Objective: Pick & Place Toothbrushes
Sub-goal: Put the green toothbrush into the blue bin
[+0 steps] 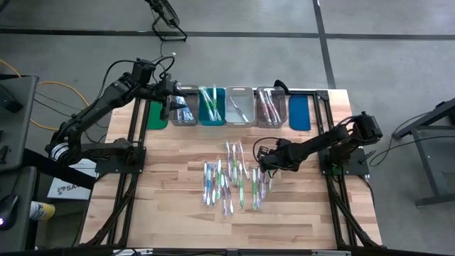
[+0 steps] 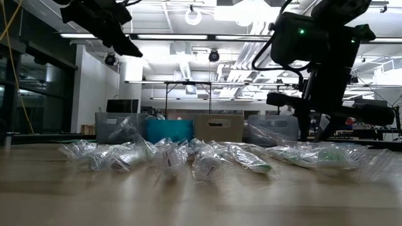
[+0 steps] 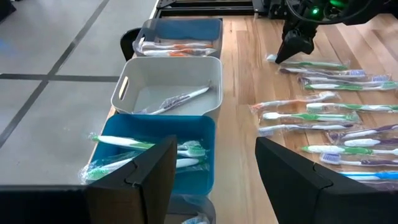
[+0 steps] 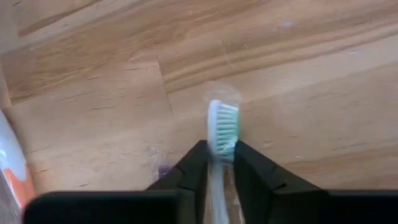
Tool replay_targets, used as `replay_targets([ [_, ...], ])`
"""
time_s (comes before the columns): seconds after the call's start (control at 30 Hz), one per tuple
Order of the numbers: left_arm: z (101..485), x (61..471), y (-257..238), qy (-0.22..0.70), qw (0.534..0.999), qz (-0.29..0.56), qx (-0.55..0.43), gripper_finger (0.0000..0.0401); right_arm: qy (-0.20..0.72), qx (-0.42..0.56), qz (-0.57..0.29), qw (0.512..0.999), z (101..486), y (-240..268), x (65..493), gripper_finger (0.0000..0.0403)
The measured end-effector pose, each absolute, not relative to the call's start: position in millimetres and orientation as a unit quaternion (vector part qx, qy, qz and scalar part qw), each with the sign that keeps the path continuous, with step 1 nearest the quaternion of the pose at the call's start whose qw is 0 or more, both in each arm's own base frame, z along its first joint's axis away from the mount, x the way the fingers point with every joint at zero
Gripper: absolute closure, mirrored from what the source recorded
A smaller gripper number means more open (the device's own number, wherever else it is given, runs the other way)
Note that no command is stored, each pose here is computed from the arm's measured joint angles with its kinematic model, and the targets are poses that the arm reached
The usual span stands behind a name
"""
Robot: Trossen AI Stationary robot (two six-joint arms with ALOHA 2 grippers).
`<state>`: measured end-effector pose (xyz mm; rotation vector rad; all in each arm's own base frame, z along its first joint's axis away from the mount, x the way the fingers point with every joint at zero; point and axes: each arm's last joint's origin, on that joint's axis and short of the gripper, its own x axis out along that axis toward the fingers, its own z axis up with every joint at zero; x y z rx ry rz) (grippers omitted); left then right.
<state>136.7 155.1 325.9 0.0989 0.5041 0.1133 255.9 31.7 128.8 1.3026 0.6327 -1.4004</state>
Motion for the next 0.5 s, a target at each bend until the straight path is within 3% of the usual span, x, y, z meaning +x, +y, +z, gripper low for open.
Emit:
replay_targets([
  [0.13,325,136,155,0.251,0.965,0.056,0.045,0.0187,0.268,0.546,-0.583,0.539,129,32,257,0.0388],
  [0.33,324,136,154,0.258,0.964,0.053,0.036,0.0187,0.253,0.567,-0.563,0.546,137,32,259,0.039],
  [0.5,324,136,154,0.259,0.964,0.053,0.036,0.0187,0.206,0.567,-0.536,0.59,161,31,256,0.0393],
])
